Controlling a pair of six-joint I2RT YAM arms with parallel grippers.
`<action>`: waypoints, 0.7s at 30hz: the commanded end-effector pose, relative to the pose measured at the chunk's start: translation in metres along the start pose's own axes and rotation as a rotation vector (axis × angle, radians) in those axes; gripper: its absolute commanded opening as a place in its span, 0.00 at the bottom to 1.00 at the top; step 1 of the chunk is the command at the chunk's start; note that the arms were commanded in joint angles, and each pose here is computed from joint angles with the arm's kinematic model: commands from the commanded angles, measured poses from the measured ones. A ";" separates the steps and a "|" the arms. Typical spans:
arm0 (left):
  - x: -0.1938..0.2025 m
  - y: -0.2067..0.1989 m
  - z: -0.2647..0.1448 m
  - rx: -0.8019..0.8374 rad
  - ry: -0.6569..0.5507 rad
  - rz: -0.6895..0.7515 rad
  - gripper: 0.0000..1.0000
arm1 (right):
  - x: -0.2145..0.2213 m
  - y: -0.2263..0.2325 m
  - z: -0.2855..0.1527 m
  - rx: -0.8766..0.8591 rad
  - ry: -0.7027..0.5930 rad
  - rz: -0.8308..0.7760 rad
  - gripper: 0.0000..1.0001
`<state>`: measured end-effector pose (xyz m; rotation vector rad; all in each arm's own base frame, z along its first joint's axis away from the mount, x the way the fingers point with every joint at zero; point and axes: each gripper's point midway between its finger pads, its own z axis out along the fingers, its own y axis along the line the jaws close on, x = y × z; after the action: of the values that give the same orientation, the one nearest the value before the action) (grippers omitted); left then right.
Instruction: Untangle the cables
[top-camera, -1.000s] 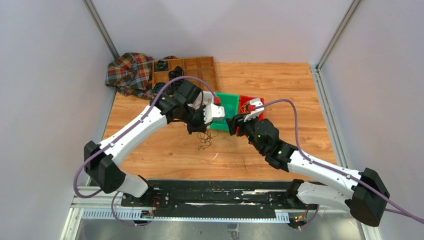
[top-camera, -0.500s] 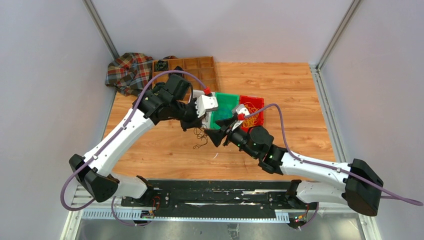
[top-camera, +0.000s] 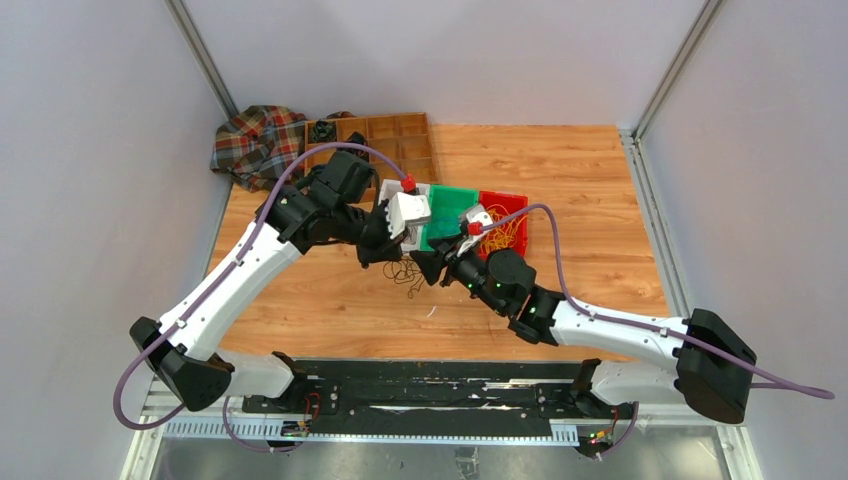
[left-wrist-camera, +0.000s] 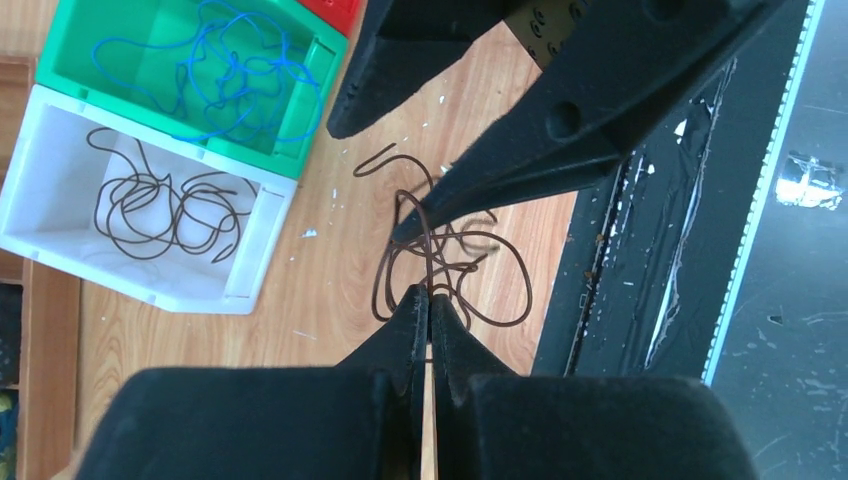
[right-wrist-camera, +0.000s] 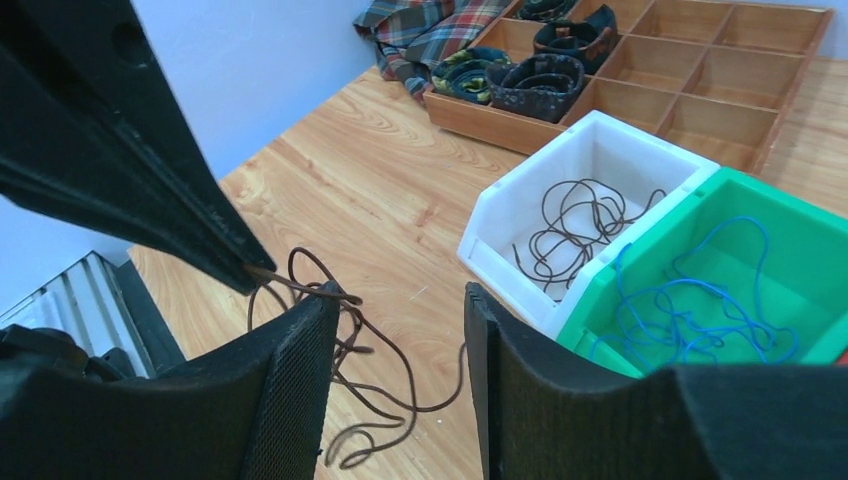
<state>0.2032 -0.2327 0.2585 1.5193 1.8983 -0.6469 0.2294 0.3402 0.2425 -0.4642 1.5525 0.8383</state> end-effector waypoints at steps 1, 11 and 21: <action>-0.006 -0.010 -0.007 0.036 -0.027 0.006 0.01 | -0.019 -0.001 0.004 0.046 -0.058 0.005 0.49; -0.009 -0.017 -0.010 0.079 -0.035 0.020 0.01 | -0.026 0.018 0.010 -0.043 -0.127 0.077 0.60; -0.038 -0.010 -0.027 0.037 -0.101 0.072 0.00 | 0.008 0.031 0.015 -0.117 -0.069 0.161 0.63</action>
<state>0.1941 -0.2356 0.2819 1.5534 1.8248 -0.6939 0.2286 0.3620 0.2450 -0.3876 1.5073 0.9779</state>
